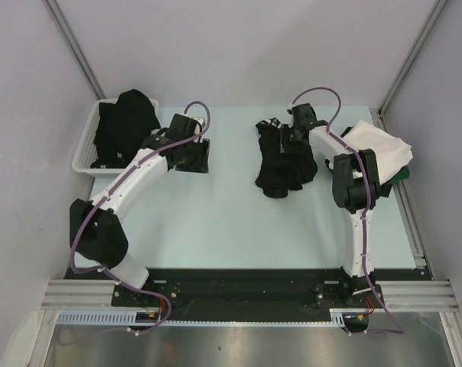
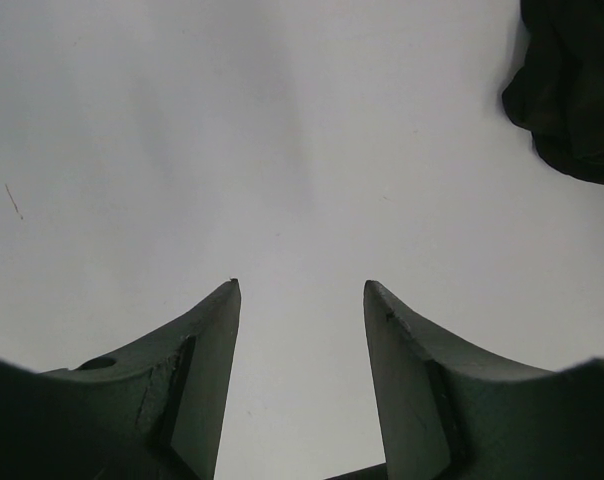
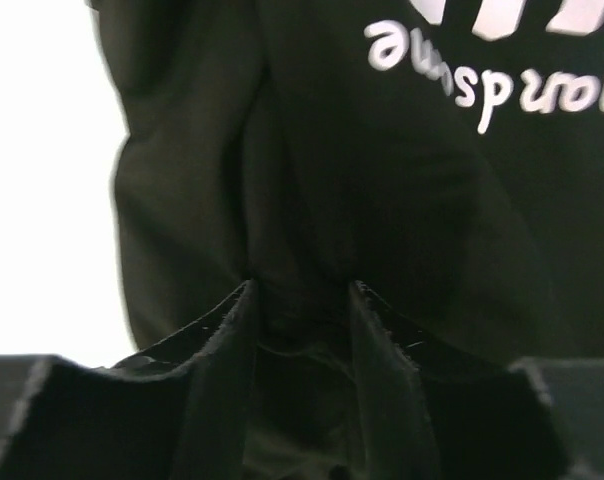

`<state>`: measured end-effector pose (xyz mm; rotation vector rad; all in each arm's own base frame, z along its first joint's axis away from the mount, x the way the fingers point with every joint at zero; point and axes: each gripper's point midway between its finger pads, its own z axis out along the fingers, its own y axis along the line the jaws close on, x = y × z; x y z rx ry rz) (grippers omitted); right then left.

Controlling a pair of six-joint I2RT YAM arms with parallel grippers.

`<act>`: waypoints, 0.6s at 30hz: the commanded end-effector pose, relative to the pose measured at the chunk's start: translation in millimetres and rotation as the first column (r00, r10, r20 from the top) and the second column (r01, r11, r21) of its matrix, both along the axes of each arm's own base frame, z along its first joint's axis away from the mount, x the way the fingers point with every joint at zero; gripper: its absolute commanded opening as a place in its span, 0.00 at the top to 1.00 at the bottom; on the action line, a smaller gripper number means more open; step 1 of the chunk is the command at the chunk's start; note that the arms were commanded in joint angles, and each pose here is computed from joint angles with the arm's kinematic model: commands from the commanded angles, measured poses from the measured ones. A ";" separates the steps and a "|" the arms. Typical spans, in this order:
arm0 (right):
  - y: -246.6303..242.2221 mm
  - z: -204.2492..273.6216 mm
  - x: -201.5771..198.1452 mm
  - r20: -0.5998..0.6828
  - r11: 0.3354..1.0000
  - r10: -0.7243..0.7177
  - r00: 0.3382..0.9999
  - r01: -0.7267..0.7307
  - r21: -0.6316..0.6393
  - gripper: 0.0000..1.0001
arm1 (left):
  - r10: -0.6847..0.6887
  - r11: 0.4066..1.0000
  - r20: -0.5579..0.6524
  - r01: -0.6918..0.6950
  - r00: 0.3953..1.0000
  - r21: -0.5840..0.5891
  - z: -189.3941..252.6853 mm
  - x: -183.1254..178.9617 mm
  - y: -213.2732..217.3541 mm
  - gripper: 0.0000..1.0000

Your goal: Fold and stack the t-shirts

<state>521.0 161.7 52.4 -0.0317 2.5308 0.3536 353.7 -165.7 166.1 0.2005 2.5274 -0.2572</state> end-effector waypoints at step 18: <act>71.1 356.2 -8.7 0.580 0.963 0.030 0.814 -0.178 0.201 1.00 | -0.030 0.993 0.052 0.036 0.998 -0.109 14.0 -10.4 -15.5 0.42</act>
